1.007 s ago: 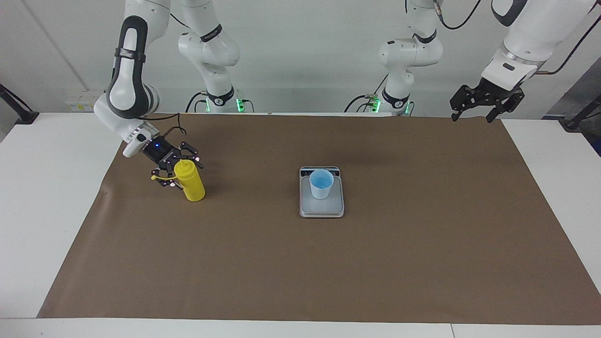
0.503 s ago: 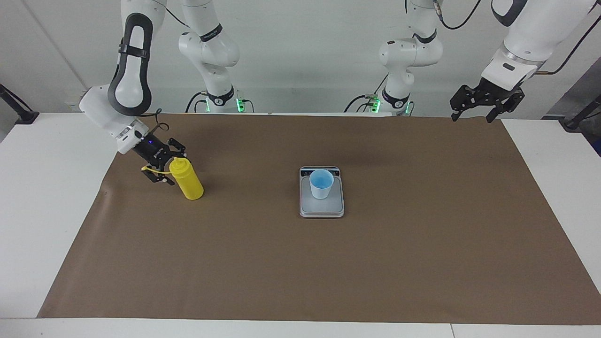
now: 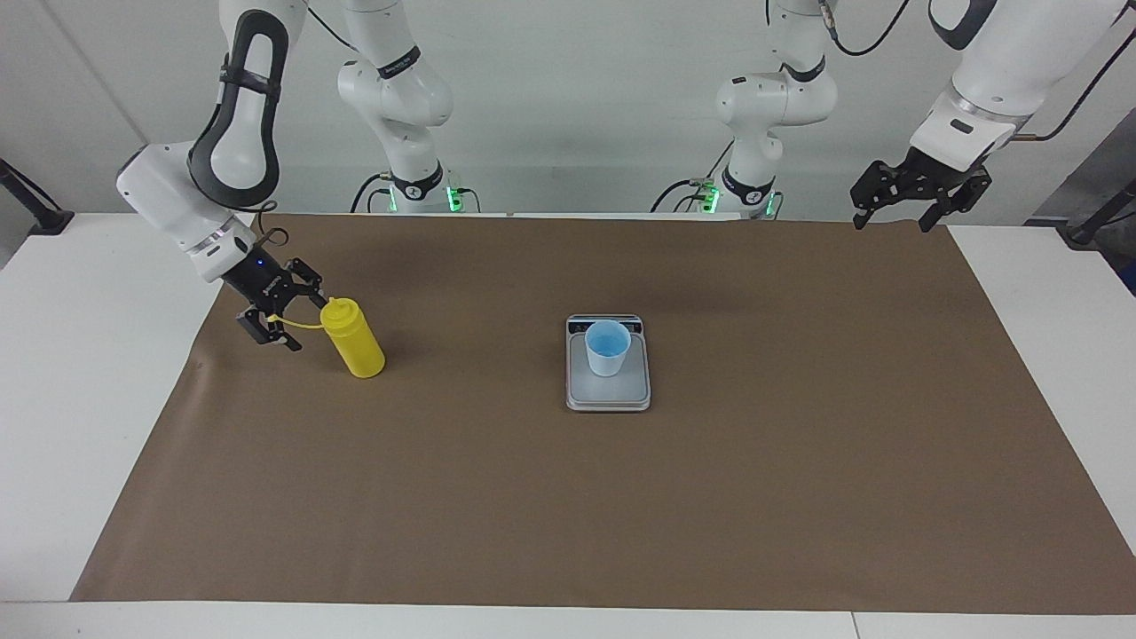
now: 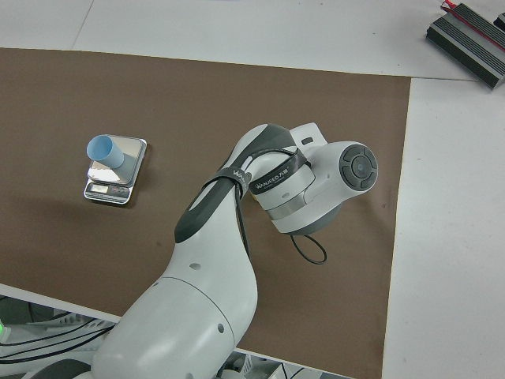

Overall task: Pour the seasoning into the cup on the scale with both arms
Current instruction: 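Open the right gripper and draw it back from the bottle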

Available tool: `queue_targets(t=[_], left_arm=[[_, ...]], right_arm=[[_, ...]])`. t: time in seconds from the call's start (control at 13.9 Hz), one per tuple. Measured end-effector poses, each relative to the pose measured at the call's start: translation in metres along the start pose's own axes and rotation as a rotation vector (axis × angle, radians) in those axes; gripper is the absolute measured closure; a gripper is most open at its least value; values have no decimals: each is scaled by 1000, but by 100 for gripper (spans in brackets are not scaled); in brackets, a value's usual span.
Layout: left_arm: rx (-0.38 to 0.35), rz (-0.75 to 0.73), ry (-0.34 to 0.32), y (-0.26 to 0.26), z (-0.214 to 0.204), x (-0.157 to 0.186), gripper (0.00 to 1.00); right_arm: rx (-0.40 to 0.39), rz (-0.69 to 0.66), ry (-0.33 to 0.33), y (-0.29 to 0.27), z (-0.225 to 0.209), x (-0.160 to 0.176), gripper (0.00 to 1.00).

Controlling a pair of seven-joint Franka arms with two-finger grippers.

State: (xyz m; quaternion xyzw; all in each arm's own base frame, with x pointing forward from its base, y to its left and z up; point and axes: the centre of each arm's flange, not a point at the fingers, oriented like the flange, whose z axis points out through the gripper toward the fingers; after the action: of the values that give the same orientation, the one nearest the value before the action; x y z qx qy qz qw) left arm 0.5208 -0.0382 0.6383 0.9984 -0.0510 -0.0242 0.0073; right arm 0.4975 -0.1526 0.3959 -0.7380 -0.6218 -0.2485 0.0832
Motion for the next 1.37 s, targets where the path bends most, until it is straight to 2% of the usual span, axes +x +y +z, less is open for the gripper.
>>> queue_targets(t=[0.43,0.58,0.86,1.01,1.37], left_arm=[[0,0,0,0,0,0,0],[0,0,0,0,0,0,0],[0,0,0,0,0,0,0],[0,-1,0,0,0,0,0],[0,-2,0,-2,0,0,0]], right_arm=[[3,-171,-178,13,-46,17,0],[-2,-165,-218,19,-58,21,0],[26,-102,-303,30,-82,38,0],[54,-18,-342,34,-92,60,0],[81,211,-385,34,-86,118,0]])
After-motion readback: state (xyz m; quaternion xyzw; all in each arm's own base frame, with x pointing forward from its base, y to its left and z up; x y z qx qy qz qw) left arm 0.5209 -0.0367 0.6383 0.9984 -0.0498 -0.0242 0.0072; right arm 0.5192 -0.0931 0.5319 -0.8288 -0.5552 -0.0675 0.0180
